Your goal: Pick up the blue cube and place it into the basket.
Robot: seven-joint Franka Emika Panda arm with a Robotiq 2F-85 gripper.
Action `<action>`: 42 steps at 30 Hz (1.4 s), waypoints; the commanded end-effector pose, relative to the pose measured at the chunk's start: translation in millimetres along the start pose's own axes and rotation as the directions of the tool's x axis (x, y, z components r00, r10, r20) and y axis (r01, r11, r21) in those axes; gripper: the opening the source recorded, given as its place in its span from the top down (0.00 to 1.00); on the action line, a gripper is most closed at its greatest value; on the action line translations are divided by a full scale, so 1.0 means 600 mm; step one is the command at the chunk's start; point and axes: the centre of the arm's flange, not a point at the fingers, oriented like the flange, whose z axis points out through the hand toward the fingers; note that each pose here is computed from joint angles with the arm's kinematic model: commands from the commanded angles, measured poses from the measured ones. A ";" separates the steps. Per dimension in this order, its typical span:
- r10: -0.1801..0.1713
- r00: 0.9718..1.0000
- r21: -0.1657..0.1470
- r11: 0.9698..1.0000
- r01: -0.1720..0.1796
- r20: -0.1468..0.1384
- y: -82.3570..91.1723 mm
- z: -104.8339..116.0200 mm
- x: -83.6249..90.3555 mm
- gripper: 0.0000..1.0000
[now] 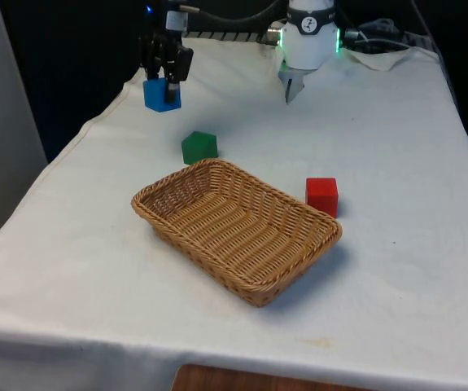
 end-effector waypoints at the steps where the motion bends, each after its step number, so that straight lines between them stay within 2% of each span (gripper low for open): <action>1: 0.003 1.000 -0.001 1.000 -0.003 0.002 -0.006 0.001 0.007 0.98; 3: 0.000 1.000 0.000 1.000 0.000 -0.004 -0.006 -0.002 0.010 0.98; 10: -0.003 1.000 -0.001 1.000 0.003 -0.009 -0.038 -0.002 0.047 0.98; 11: -0.006 1.000 -0.003 1.000 0.006 -0.012 -0.033 -0.002 0.043 0.98; 19: -0.010 1.000 -0.011 1.000 0.010 -0.015 -0.071 0.007 0.085 0.98; 20: -0.012 1.000 -0.013 1.000 0.012 -0.020 -0.066 0.006 0.082 0.98; 28: -0.023 1.000 -0.028 0.999 0.022 -0.010 -0.099 0.014 0.123 0.98; 30: -0.026 1.000 -0.029 0.999 0.026 -0.009 -0.109 0.010 0.136 0.98; 31: -0.030 0.999 -0.025 0.999 0.029 -0.015 -0.107 0.011 0.134 0.98; 40: -0.043 0.999 -0.025 0.999 0.043 -0.002 -0.145 -0.012 0.175 0.98; 41: -0.045 0.999 -0.016 0.999 0.045 -0.008 -0.140 -0.014 0.170 0.98; 42: -0.046 0.999 -0.026 0.999 0.046 0.001 -0.149 -0.013 0.177 0.98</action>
